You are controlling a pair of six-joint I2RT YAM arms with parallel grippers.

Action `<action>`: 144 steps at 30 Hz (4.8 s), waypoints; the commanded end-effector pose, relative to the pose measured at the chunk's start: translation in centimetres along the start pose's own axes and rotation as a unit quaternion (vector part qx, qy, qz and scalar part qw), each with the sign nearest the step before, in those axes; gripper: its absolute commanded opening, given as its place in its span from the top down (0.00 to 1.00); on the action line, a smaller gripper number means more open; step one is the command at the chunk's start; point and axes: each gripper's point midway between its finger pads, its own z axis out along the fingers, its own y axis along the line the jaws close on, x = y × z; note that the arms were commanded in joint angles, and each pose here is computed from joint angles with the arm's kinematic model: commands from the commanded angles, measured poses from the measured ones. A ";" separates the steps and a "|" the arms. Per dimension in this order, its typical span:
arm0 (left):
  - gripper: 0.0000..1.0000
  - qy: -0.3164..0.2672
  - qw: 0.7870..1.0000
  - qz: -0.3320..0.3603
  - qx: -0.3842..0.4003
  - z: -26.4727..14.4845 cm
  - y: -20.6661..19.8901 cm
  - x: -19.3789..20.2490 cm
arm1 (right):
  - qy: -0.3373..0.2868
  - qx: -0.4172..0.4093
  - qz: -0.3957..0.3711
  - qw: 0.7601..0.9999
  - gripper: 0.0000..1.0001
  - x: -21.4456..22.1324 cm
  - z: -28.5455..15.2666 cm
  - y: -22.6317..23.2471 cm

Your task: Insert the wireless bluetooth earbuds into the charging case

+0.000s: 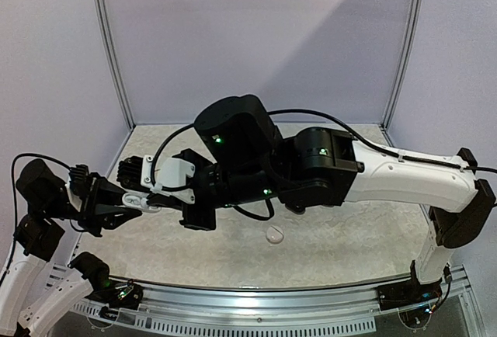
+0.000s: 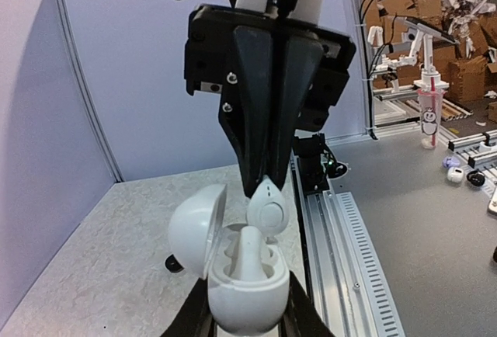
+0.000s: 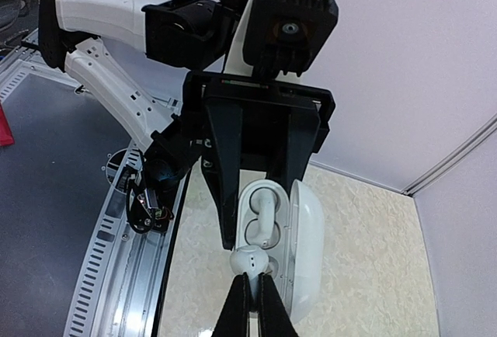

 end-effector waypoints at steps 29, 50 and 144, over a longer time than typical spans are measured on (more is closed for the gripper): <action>1.00 -0.004 1.000 -0.010 -0.001 0.0 -0.3 -0.1 | 0.103 0.056 -0.026 0.993 0.84 4.7 2.5 -1.6; 1.00 0.065 0.996 0.041 -0.049 -0.5 0.6 3.4 | -0.022 0.202 0.152 0.967 0.83 0.8 -3.4 -10.3; 0.01 0.093 0.808 -0.200 -0.547 -11.0 14.0 11.0 | 0.279 0.190 0.639 0.691 0.01 37.8 -7.0 -14.0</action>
